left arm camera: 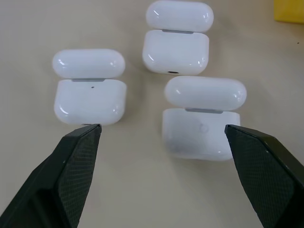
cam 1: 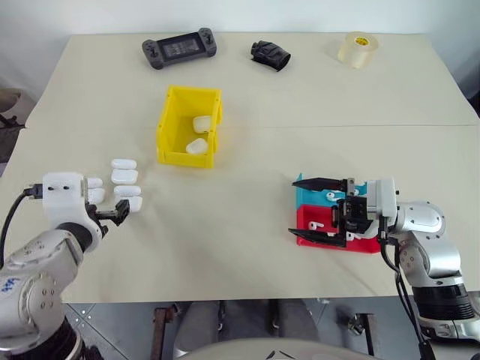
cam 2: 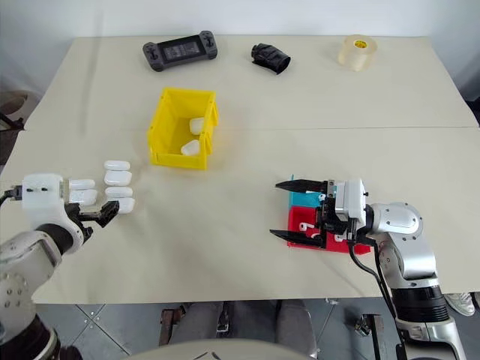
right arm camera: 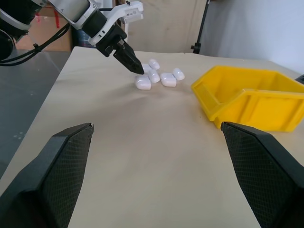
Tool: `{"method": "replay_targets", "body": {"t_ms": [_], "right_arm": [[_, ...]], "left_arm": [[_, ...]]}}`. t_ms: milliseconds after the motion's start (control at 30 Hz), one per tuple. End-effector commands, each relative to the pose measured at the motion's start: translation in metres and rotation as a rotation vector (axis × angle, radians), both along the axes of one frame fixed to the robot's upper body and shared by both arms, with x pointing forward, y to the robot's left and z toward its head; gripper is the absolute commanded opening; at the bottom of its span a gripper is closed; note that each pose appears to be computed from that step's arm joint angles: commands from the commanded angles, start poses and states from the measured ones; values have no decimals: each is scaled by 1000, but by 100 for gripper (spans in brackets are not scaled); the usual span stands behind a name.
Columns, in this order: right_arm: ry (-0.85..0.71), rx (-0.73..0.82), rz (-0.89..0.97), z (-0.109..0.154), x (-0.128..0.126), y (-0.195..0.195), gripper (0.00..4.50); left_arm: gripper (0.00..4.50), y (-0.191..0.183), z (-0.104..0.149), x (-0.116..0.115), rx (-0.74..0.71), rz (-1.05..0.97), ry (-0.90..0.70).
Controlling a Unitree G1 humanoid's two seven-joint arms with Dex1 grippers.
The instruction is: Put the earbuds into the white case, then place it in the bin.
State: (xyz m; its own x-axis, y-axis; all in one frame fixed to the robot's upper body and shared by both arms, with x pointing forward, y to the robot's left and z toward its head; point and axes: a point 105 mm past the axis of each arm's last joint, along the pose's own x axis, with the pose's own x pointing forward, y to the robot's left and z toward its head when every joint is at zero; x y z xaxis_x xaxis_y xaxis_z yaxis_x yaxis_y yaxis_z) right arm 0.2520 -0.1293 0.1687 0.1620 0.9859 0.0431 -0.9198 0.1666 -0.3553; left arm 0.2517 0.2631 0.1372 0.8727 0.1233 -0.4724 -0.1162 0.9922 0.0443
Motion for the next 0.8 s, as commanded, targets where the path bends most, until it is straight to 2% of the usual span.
{"method": "replay_targets", "body": {"t_ms": [33,700,800], "right_arm": [[-27,25,6,8,-7,5,450],[-27,66,-47,10,-16,12,450],[-29,68,-52,10,-15,12,450]], "left_arm": [[444,-4,-2,5,8,-8,16],[444,-20,-19,25,-10,-54,123],[386,-18,-20,25,-12,-47,128]]}}
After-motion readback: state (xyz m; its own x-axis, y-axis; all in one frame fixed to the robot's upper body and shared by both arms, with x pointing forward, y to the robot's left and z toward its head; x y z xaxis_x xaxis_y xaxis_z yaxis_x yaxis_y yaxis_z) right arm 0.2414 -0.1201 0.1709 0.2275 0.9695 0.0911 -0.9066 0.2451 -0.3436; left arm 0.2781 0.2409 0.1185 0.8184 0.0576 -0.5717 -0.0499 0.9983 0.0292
